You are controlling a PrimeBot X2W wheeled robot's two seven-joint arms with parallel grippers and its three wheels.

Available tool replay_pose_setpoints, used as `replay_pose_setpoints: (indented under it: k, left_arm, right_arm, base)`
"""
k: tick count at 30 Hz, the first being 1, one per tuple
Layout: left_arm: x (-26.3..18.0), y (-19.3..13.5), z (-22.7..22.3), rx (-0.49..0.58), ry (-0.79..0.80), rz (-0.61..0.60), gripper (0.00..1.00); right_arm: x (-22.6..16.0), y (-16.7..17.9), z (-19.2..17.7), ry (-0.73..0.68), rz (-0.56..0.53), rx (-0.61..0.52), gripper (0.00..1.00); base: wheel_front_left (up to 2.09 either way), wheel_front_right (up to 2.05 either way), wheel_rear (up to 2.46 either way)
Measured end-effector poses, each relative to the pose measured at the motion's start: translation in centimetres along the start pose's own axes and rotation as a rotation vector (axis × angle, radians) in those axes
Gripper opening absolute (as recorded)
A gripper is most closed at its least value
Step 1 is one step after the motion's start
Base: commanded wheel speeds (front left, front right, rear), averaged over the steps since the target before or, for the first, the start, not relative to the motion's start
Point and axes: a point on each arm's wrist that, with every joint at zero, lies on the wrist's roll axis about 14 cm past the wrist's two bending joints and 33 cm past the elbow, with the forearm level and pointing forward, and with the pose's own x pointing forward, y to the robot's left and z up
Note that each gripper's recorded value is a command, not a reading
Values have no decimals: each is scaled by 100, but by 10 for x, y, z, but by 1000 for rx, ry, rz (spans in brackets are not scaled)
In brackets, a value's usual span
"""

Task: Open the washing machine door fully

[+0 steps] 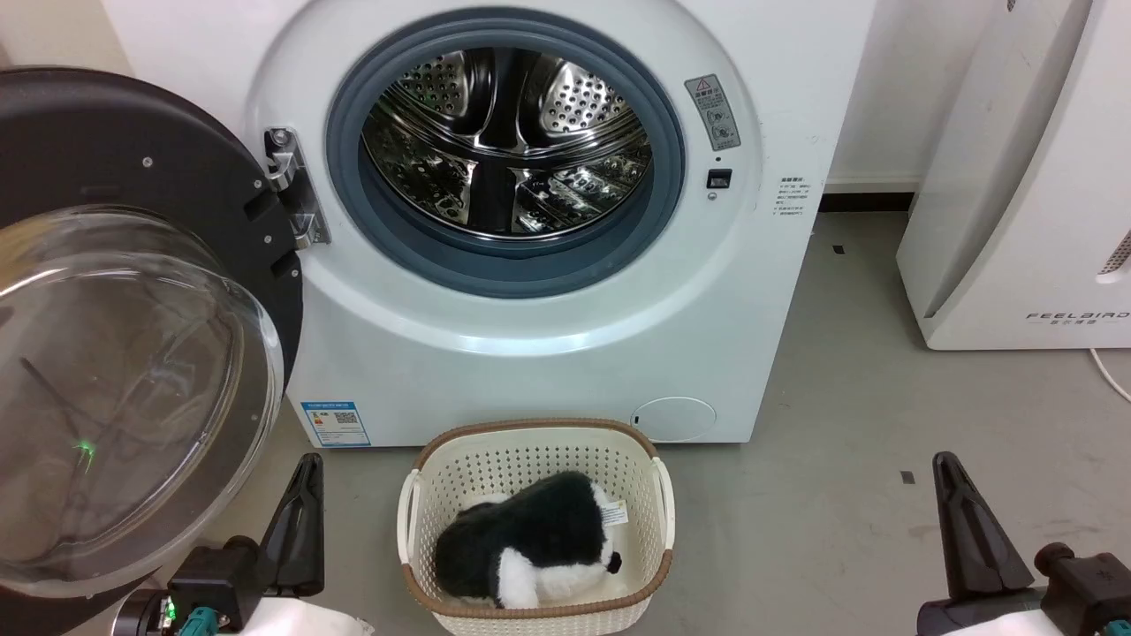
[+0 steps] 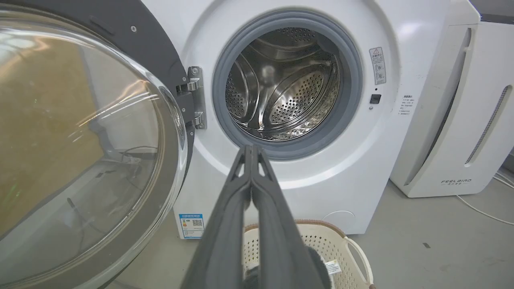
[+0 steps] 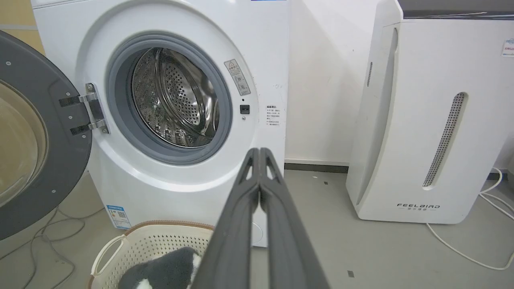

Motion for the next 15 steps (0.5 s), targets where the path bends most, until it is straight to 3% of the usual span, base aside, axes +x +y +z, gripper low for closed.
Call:
replay_pose_setpoints:
  k: [15]
  left_arm:
    - [1, -1, -3, 11, 27, 3, 0]
  right_arm:
    - [2, 3, -5, 32, 10, -1, 0]
  base:
    - [0, 0, 0]
